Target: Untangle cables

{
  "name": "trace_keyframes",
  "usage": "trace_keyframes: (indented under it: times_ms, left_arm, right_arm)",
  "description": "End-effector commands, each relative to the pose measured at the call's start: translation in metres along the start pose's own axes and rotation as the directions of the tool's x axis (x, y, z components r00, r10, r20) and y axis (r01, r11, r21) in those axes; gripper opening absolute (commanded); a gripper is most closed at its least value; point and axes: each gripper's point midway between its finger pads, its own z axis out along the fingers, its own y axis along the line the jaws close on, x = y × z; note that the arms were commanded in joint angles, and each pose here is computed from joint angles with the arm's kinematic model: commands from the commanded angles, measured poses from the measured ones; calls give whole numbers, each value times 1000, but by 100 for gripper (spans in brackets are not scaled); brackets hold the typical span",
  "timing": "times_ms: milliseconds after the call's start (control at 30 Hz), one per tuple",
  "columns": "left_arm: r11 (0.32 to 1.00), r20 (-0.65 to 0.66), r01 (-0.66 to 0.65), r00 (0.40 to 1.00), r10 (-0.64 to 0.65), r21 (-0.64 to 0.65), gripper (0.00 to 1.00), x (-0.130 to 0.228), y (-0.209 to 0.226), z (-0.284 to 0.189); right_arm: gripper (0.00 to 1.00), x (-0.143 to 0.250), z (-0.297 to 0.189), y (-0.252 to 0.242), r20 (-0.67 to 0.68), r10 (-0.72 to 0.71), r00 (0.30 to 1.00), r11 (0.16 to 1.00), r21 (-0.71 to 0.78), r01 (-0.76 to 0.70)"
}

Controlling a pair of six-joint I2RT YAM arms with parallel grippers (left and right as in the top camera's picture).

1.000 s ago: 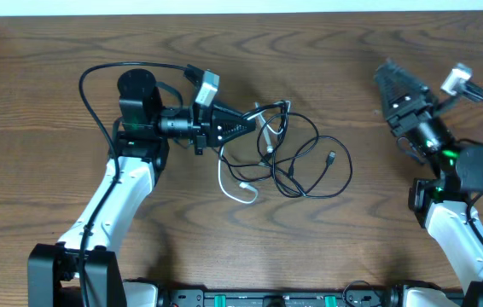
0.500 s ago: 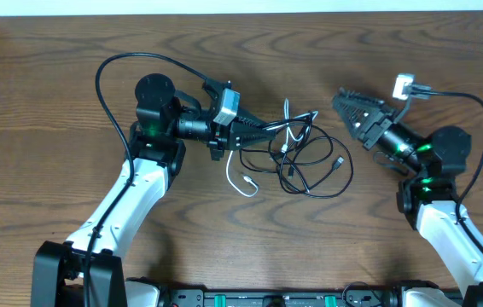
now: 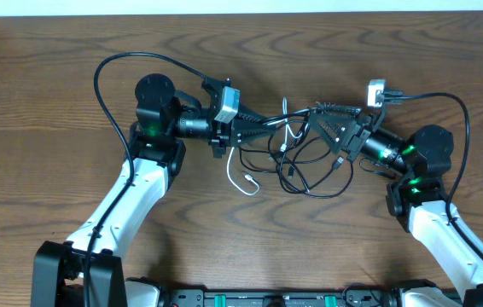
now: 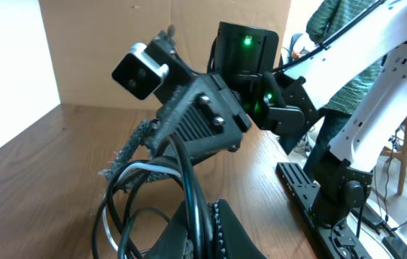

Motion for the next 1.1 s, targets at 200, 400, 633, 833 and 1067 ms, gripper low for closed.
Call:
trace_keyframes:
  times_ms: [200,400,633,833,1067]
  left_arm:
    - [1000,0,15,1000,-15,-5,8,3,2,0]
    - [998,-6,17,1000,-16,55,8,4,-8,0]
    - [990,-19,67,998,-65,123,8,5,-22,12]
    - [979,-28,66,998,-62,191,8,6,-39,31]
    - [983,-25,60,998,-57,176,8,5,-35,27]
  right_arm:
    - [67,13,0,22,-5,-611,791,784,-142,604]
    - [66,23,0,9,-27,-755,656,653,-128,746]
    - [70,9,2,-1,-25,-766,643,643,-33,765]
    - [71,9,2,-1,-24,-767,641,641,-30,767]
    - [1,10,2,-1,-27,-764,644,645,-31,764]
